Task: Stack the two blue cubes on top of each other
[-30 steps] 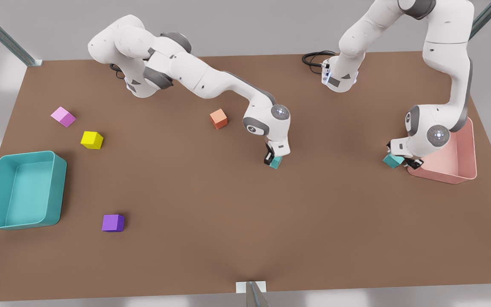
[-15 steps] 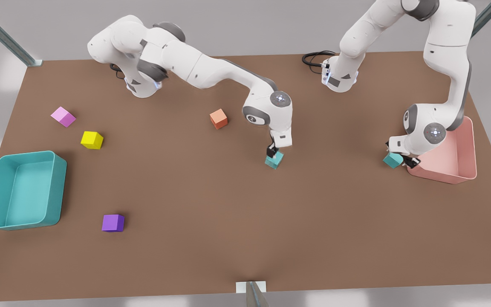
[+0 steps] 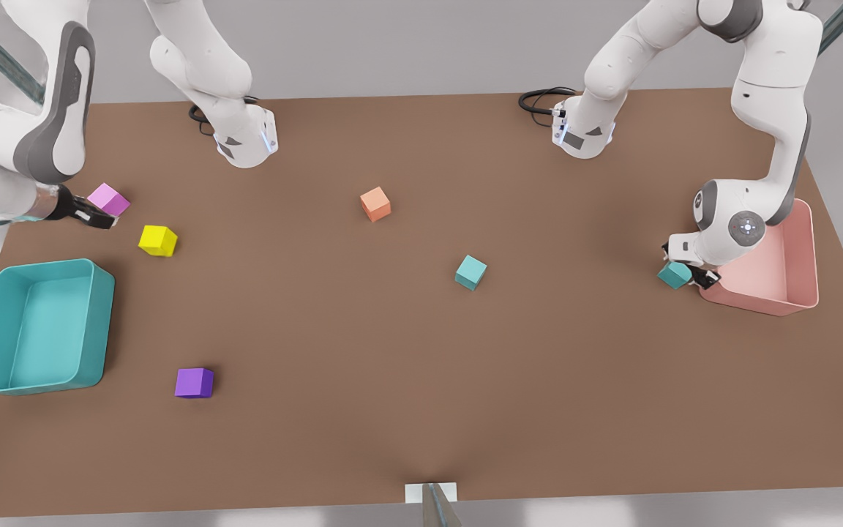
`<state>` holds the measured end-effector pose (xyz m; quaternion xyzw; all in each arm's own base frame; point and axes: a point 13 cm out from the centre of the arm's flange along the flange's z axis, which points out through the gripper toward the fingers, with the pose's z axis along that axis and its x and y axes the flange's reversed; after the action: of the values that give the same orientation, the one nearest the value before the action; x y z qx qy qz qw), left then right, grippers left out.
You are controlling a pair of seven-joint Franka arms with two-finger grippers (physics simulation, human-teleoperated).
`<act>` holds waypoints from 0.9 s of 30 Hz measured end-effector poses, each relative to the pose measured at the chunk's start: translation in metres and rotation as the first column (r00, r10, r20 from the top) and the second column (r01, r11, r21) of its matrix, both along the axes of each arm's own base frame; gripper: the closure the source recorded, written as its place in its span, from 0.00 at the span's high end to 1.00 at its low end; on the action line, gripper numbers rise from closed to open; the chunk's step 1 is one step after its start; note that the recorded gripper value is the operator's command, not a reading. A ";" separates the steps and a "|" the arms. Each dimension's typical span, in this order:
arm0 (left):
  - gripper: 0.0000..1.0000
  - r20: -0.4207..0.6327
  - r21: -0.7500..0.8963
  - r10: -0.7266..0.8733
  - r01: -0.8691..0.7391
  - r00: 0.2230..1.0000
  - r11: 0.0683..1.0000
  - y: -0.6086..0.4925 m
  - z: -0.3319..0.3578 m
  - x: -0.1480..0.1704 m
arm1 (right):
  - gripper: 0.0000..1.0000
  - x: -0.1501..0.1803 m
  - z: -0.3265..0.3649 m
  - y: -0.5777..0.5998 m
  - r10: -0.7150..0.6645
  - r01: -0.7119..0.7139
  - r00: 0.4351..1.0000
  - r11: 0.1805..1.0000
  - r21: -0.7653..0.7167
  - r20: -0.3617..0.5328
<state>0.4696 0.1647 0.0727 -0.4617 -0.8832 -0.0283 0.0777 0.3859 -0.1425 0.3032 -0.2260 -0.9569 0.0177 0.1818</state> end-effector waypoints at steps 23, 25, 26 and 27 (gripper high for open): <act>0.61 0.033 0.050 0.018 -0.019 0.999 0.999 0.019 0.011 0.020 | 1.00 0.083 -0.032 0.114 0.397 -0.389 0.870 0.917 -0.085 0.292; 0.61 0.054 0.048 -0.001 -0.001 0.999 0.999 -0.012 0.031 0.038 | 1.00 0.083 -0.032 0.114 0.400 -0.393 0.868 0.915 -0.085 0.294; 0.61 0.059 0.042 -0.006 0.004 0.998 0.999 -0.028 0.038 0.045 | 1.00 0.084 -0.032 0.114 0.402 -0.395 0.867 0.915 -0.086 0.294; 0.61 0.071 0.038 -0.005 0.002 0.997 0.999 -0.042 0.052 0.058 | 1.00 0.084 -0.032 0.114 0.404 -0.397 0.866 0.914 -0.086 0.294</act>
<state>0.5276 0.1224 0.1244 -0.4603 -0.8839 -0.0618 0.0550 0.4696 -0.0286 0.2717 -0.0248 -0.9990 0.0305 0.0212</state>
